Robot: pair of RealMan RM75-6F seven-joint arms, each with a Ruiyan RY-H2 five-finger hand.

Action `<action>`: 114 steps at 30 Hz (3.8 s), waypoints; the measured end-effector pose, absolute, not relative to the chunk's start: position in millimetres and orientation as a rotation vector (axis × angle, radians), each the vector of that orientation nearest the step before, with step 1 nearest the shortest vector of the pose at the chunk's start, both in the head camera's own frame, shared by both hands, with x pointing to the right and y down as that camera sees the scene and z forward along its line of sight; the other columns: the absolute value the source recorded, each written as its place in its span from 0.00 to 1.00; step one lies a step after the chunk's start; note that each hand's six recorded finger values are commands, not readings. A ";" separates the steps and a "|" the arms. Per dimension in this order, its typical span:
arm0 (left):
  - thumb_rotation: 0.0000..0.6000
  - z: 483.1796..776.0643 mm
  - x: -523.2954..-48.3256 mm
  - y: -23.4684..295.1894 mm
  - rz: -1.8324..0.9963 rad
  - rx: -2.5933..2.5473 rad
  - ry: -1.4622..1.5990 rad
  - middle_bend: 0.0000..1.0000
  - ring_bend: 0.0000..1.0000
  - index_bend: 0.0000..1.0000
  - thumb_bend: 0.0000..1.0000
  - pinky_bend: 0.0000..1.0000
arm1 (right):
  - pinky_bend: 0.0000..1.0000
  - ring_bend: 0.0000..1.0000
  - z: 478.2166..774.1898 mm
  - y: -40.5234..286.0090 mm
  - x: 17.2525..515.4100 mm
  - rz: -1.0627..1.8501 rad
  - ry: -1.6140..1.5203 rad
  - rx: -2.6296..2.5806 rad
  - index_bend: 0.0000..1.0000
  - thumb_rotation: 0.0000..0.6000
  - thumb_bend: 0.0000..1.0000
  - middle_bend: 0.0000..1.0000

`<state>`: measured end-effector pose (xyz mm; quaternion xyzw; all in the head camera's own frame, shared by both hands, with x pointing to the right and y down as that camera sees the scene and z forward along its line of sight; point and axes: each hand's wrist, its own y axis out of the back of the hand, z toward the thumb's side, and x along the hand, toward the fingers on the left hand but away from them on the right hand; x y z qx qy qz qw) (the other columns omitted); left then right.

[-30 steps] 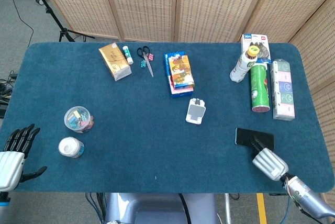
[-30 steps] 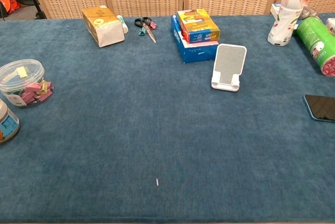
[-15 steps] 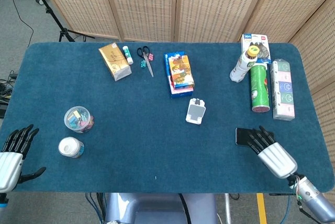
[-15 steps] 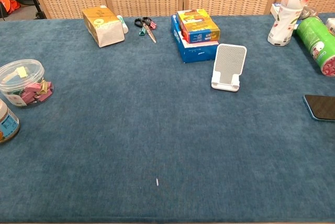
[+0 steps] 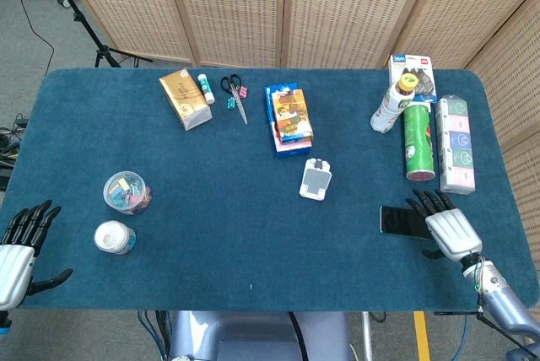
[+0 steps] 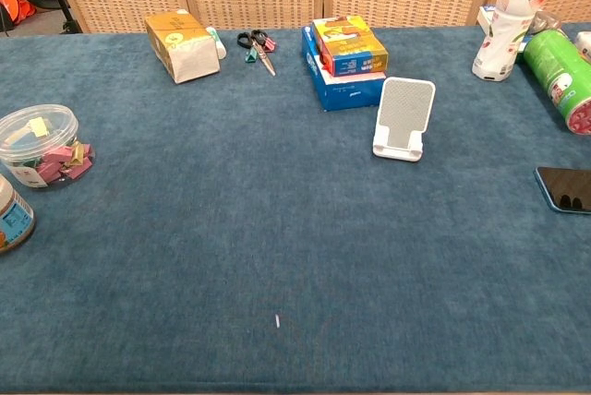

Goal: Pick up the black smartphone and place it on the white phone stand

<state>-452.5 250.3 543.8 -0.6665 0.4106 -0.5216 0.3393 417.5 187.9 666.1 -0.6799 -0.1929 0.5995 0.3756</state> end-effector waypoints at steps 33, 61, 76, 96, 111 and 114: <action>1.00 543.0 -455.1 248.2 -1.362 -1.741 1.077 0.00 0.00 0.00 0.00 0.00 | 0.17 0.14 714.0 185.5 393.8 1.730 -0.739 -1.772 0.22 1.00 0.00 0.18; 1.00 544.7 -453.4 249.2 -1.368 -1.741 1.068 0.00 0.00 0.00 0.00 0.00 | 0.21 0.19 721.7 185.4 426.4 1.866 -0.731 -1.704 0.24 1.00 0.00 0.23; 1.00 545.9 -452.3 249.3 -1.370 -1.745 1.062 0.00 0.00 0.00 0.00 0.00 | 0.28 0.32 727.4 185.9 437.7 1.904 -0.739 -1.696 0.40 1.00 0.12 0.38; 1.00 546.2 -451.5 249.7 -1.371 -1.743 1.060 0.00 0.00 0.00 0.00 0.00 | 0.32 0.44 718.3 185.8 439.5 1.819 -0.788 -1.675 0.54 1.00 0.37 0.57; 1.00 544.0 -452.3 250.2 -1.360 -1.748 1.067 0.00 0.00 0.00 0.00 0.00 | 0.32 0.45 671.6 177.0 407.8 1.580 -0.831 -1.657 0.54 1.00 0.38 0.57; 1.00 543.3 -452.7 250.2 -1.358 -1.749 1.069 0.00 0.00 0.00 0.00 0.00 | 0.32 0.45 661.6 173.4 396.1 1.531 -0.826 -1.651 0.55 1.00 0.39 0.58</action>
